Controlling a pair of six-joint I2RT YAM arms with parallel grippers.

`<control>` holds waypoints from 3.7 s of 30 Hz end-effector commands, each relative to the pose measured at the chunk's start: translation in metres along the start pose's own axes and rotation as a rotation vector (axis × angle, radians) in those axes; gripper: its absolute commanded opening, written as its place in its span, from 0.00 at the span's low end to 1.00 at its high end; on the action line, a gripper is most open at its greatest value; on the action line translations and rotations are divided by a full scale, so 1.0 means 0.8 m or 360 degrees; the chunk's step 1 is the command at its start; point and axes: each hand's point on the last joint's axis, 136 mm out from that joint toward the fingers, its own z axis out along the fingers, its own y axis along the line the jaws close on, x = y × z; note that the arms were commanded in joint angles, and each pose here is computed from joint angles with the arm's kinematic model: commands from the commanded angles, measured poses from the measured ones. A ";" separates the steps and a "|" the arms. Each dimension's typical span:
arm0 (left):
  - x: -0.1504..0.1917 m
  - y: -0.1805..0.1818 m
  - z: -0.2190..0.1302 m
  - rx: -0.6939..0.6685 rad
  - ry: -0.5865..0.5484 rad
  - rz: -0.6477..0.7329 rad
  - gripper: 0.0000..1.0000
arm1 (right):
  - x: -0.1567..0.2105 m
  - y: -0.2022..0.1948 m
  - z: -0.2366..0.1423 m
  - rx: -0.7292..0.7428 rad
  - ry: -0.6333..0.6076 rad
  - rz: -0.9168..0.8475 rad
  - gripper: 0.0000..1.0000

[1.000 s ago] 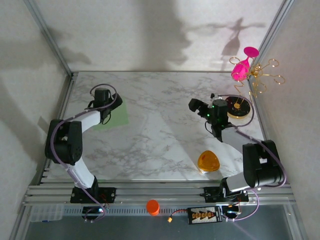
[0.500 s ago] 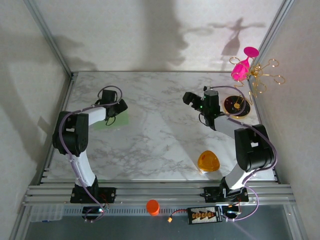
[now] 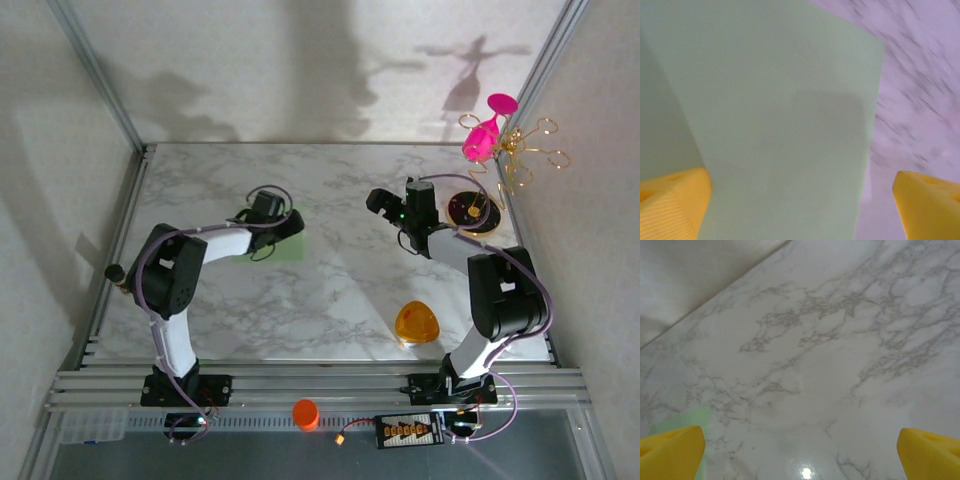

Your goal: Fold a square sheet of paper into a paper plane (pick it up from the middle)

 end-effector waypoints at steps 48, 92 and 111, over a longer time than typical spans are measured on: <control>0.101 -0.004 0.018 -0.0570 0.0511 0.0866 0.90 | 0.070 -0.014 -0.045 0.0201 0.0212 0.0167 0.99; 0.053 -0.148 -0.105 0.0686 0.0536 0.0173 0.34 | 0.067 0.025 -0.038 -0.0105 0.0255 0.0221 0.98; 0.082 -0.020 -0.008 0.0162 0.0577 0.0106 0.24 | 0.109 0.047 -0.019 -0.0338 0.0485 0.0179 0.85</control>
